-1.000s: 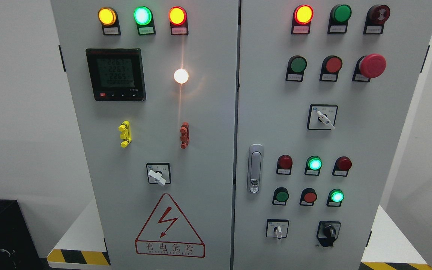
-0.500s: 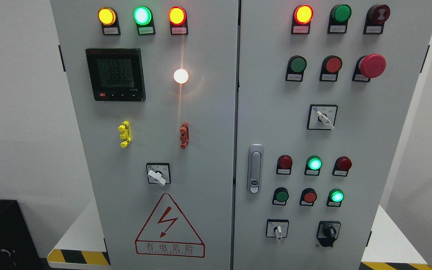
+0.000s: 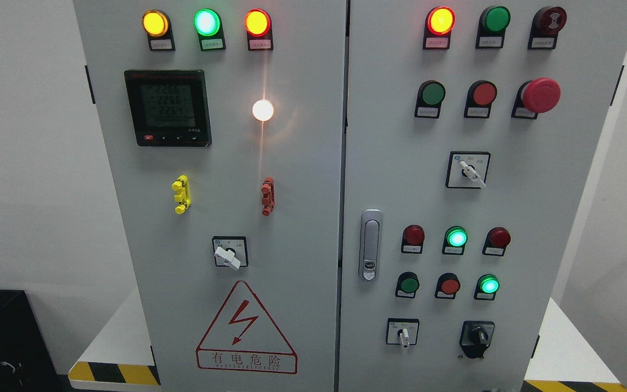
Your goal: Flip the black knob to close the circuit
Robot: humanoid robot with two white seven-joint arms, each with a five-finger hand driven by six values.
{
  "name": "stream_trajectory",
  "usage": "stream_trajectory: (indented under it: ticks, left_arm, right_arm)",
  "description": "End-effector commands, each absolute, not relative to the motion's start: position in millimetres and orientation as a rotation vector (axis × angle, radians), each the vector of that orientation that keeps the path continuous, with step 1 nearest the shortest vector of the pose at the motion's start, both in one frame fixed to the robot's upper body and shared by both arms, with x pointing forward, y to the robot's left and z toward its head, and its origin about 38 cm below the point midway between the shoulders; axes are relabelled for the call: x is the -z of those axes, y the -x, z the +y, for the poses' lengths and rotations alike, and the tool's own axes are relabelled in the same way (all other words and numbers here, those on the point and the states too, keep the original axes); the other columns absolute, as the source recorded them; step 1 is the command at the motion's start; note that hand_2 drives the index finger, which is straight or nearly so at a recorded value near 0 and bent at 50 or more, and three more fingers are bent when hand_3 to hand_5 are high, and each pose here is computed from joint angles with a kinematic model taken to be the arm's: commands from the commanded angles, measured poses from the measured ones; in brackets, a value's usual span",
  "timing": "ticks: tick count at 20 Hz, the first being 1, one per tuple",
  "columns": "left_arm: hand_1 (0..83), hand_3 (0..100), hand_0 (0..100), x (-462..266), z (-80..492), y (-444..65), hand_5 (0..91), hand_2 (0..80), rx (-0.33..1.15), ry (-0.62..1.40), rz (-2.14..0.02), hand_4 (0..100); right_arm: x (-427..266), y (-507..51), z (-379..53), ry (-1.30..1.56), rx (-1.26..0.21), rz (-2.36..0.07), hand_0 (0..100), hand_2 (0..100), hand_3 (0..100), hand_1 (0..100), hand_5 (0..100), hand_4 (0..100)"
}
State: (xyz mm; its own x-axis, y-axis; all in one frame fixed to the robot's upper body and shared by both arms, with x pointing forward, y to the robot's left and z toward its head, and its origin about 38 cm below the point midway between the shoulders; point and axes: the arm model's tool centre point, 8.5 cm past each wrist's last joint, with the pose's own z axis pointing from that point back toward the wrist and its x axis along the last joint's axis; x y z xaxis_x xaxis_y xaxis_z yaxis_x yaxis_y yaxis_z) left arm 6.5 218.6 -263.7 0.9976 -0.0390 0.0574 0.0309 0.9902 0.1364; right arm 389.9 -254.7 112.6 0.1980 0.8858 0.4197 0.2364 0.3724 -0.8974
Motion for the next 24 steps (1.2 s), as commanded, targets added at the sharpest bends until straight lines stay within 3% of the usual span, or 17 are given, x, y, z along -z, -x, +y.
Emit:
stream_trajectory:
  ticks: [1, 24]
  left_arm:
    - [55.6, 0, 12, 264.2, 217.2, -2.7, 0.0, 0.0, 0.032, -0.131, -0.067, 0]
    - [55.6, 0, 12, 264.2, 217.2, -1.7, 0.0, 0.0, 0.032, -0.131, -0.066, 0]
  right_arm:
    - [-128.3, -399.3, -264.2, 1.172, -0.603, -1.333, 0, 90, 100, 0, 99, 97]
    - [-144.5, -418.0, -281.5, 1.19, -0.567, -1.314, 0, 89, 100, 0, 98, 97]
